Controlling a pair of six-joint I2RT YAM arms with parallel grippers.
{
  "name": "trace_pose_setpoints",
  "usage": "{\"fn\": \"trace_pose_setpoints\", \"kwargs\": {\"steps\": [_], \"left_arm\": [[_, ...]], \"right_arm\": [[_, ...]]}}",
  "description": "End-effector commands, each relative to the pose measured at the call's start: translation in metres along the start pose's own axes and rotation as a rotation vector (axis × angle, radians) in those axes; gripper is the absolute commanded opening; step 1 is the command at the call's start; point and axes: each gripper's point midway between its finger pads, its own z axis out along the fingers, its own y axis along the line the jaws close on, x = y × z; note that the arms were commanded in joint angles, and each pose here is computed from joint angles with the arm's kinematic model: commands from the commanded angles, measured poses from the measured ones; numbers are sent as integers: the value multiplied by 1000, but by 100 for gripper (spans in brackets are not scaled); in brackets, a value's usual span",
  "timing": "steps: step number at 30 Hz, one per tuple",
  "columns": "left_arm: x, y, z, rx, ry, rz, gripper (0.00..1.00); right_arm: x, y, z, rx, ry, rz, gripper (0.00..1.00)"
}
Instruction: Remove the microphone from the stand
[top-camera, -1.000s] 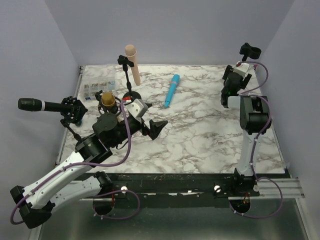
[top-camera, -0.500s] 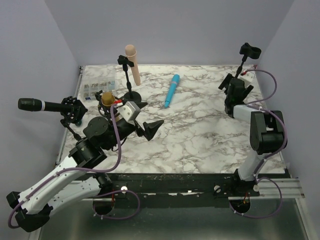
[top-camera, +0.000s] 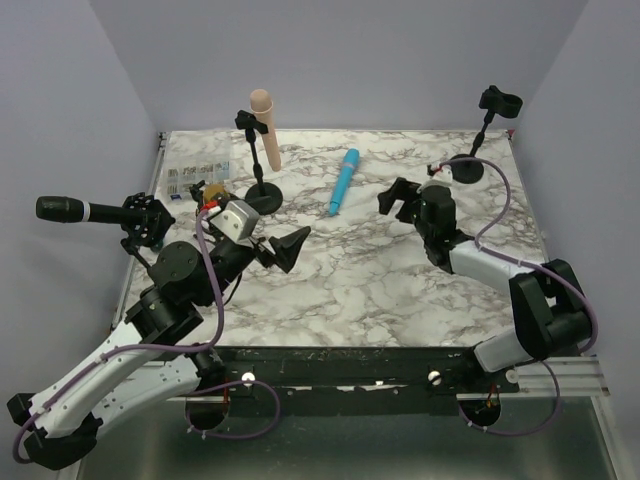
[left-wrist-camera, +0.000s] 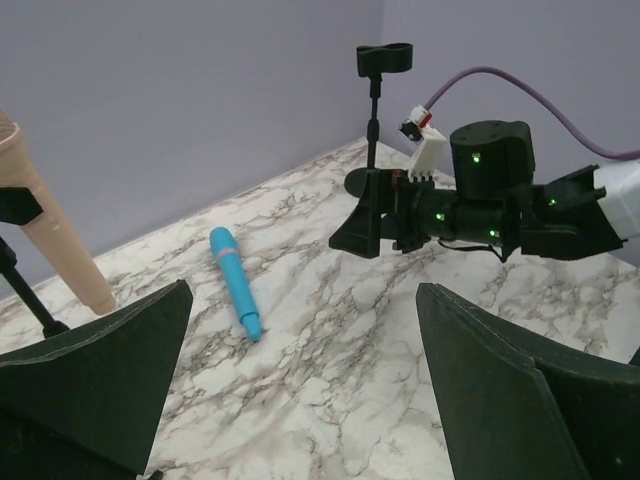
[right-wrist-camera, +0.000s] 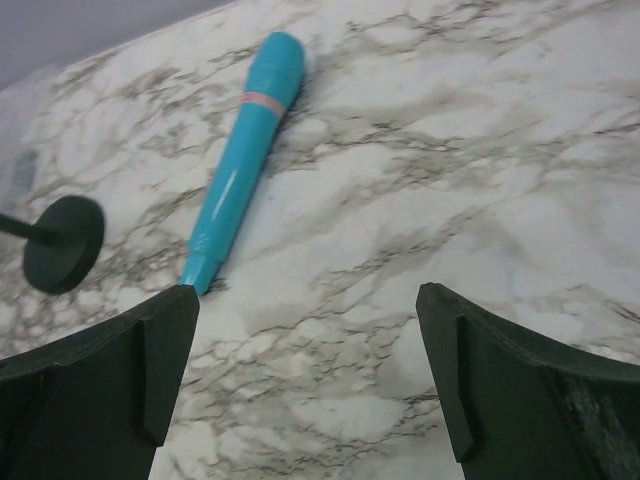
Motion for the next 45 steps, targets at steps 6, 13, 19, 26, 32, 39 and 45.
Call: {"fn": "trace_pose_setpoints", "kwargs": {"steps": [6, 13, 19, 26, 32, 39, 45], "left_arm": [[-31, 31, -22, -162, -121, -24, 98], [-41, 51, -37, -265, -190, -43, 99], [-44, 61, -46, -320, -210, -51, 98], [-44, 65, -48, -341, -214, -60, 98], [-52, 86, -63, -450, -238, -48, 98], [-70, 105, -84, -526, -305, -26, 99], [-80, 118, -100, -588, -356, -24, 99]], "right_arm": [[35, 174, -66, -642, 81, -3, 100], [76, 286, -113, -940, 92, -54, 99], [103, 347, -137, -1042, 55, -127, 98], [108, 373, -128, -939, -50, -205, 95], [87, 376, -127, -872, -61, -164, 89], [61, 375, -141, -856, -30, -195, 90], [37, 377, -138, -759, 6, -238, 92]]}}
